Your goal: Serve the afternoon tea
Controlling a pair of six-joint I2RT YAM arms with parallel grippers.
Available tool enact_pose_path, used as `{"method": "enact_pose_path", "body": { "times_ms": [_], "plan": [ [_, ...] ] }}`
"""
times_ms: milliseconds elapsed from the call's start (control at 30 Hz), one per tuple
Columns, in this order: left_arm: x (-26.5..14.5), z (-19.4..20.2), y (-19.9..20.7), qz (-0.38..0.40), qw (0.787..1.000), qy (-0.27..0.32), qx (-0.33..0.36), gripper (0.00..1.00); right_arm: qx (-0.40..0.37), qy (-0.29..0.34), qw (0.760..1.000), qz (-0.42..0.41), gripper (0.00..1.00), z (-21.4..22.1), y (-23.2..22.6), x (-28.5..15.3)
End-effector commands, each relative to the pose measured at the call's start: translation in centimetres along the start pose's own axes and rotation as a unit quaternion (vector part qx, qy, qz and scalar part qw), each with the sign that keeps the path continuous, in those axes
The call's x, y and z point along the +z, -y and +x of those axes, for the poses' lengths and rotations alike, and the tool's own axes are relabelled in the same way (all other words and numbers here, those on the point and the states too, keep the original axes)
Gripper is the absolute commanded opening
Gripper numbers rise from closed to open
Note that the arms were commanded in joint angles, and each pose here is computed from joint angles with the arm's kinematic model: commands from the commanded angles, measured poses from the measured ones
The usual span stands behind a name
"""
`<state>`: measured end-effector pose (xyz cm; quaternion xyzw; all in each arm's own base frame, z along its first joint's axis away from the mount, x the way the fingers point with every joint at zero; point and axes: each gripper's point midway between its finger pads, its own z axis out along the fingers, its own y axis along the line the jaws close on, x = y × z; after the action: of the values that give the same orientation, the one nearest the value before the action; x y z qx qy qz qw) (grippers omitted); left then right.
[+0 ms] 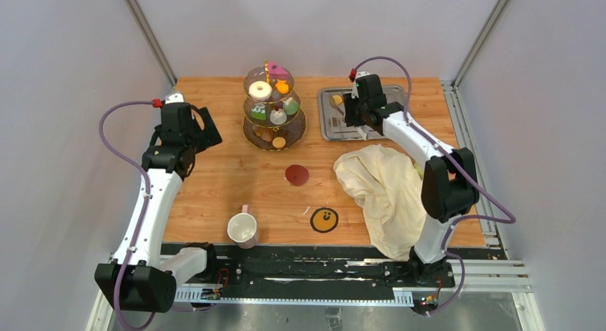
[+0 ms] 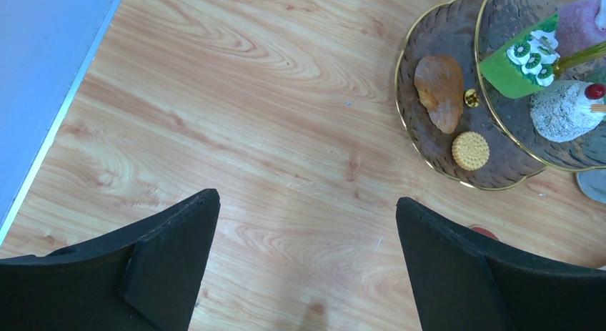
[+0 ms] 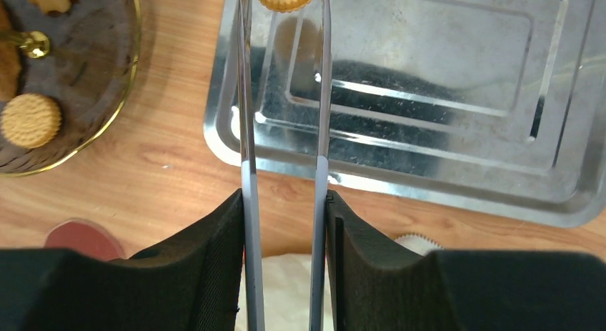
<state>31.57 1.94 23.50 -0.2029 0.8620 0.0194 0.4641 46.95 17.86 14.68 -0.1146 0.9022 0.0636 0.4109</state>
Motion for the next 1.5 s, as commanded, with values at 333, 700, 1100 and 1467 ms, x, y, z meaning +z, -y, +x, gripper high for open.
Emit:
{"method": "enact_pose_path", "body": {
  "times_ms": [333, 700, 1100, 1467],
  "plan": [
    [-1.8, -0.6, -0.9, -0.004, 1.0, 0.025, 0.007, 0.98, -0.01, 0.022, 0.991, -0.129, 0.16, 0.7, -8.5, -3.4],
    [-2.7, -0.5, -1.2, 0.0, 0.999, 0.033, 0.007, 0.98, -0.061, 0.007, 0.985, -0.163, 0.18, 0.7, -13.5, -2.6],
    [-2.9, -0.7, -1.4, -0.007, 0.999, 0.031, 0.018, 0.98, -0.073, -0.018, 0.985, -0.158, 0.39, 2.0, -14.5, -0.2],
    [-2.6, -0.5, -1.4, -0.006, 0.999, 0.026, 0.018, 0.98, -0.077, -0.013, 0.984, -0.158, 0.45, 1.6, -14.4, -0.4]
  ]
}}
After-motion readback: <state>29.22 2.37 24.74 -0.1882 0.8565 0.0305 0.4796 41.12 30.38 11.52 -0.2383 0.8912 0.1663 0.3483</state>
